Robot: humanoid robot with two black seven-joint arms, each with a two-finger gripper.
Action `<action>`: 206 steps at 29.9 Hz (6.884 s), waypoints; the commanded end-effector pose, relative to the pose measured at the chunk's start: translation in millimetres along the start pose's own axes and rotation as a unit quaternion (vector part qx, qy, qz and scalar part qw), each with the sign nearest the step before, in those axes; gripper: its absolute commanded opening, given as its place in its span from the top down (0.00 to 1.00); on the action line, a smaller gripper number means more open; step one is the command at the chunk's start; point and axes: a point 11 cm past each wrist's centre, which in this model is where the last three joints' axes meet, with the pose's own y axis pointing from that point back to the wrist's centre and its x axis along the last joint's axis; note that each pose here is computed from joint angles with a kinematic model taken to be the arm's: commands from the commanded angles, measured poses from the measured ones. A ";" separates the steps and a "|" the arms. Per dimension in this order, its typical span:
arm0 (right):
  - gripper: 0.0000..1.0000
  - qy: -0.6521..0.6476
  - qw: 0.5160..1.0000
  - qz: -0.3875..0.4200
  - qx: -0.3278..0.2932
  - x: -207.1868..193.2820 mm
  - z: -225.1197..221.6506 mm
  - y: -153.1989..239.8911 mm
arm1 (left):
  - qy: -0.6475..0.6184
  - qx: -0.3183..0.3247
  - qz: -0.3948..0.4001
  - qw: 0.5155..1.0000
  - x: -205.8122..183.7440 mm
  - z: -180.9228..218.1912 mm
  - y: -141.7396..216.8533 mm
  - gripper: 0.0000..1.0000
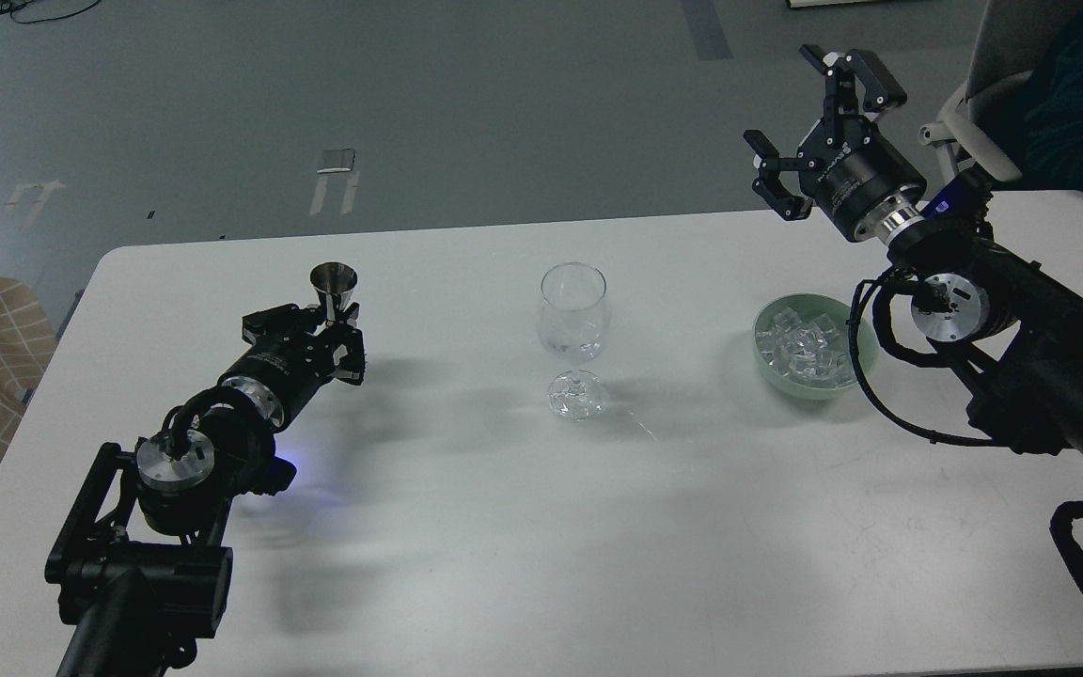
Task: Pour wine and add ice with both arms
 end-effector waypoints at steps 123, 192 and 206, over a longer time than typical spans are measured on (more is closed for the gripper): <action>0.45 0.758 0.536 -0.268 -0.259 64.1 49.5 139.4 | -0.362 -0.065 -0.136 0.920 -58.4 104.6 40.2 0.02; 0.86 0.772 0.499 -0.290 -0.266 62.8 66.0 125.0 | -0.355 -0.065 -0.141 0.922 -57.4 98.9 38.6 0.02; 0.99 0.822 0.481 -0.241 -0.187 36.0 -71.2 103.3 | -0.354 -0.064 -0.143 0.922 -58.9 97.0 37.3 0.02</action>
